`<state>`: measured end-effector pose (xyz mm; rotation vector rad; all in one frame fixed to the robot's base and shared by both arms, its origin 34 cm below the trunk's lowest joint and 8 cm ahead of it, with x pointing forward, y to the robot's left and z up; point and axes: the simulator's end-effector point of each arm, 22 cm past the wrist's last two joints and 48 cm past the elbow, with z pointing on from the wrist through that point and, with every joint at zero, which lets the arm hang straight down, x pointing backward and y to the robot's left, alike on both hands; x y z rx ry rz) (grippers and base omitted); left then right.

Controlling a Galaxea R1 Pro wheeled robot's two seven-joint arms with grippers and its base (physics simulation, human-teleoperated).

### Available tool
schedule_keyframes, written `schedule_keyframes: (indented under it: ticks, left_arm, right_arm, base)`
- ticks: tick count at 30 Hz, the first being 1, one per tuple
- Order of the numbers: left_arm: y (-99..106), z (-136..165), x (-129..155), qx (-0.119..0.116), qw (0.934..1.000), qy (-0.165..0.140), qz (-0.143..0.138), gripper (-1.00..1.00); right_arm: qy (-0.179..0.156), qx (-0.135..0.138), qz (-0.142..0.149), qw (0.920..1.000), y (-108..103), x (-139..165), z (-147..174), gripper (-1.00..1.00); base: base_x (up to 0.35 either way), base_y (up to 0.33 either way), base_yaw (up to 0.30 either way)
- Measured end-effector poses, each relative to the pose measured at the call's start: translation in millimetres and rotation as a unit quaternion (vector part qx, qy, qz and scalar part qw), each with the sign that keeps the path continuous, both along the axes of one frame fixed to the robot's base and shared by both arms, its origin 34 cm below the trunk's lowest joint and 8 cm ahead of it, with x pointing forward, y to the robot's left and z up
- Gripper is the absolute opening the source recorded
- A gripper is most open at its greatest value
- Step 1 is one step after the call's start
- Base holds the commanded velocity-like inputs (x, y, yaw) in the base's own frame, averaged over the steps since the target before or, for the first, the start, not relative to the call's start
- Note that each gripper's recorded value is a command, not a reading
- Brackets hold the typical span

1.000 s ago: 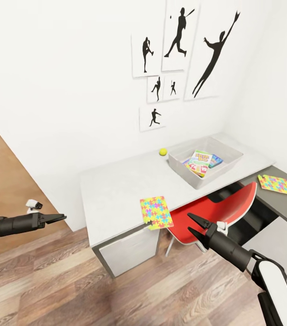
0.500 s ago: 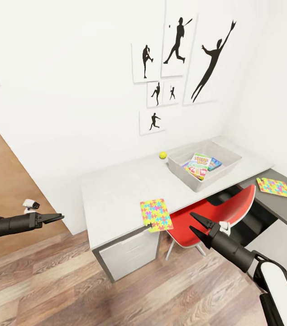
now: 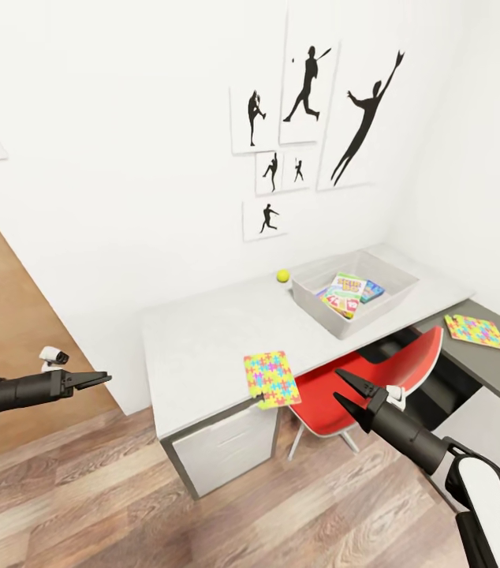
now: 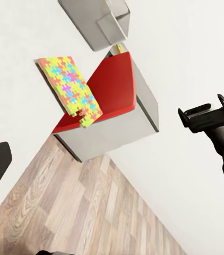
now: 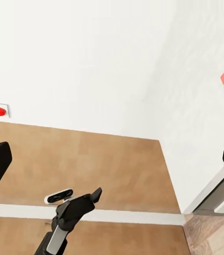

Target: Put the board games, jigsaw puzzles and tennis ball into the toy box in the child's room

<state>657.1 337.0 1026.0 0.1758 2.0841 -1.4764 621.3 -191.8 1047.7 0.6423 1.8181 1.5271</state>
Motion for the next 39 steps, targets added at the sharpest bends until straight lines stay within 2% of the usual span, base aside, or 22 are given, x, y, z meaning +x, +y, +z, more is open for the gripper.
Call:
schedule_keyframes:
  ticks: [7,17,39]
  left_arm:
    - [0,6,0,0.000,1.0000,-0.006,0.000,1.00]
    - [0,15,-1,0.000,0.9999,-0.014,0.000,1.00]
    - [0,35,-3,0.000,0.9995,-0.032,0.000,1.00]
  right_arm:
    - [-0.009,0.002,-0.001,1.0000,-1,0,8,1.00]
    - [-0.030,0.008,-0.014,0.9994,-14,0,23,1.00]
    - [-0.055,0.017,-0.016,0.9982,-17,-6,45,1.00]
  base:
    - [0.000,-0.065,0.000]
    - [0.000,-0.071,0.000]
    - [0.000,-0.078,0.000]
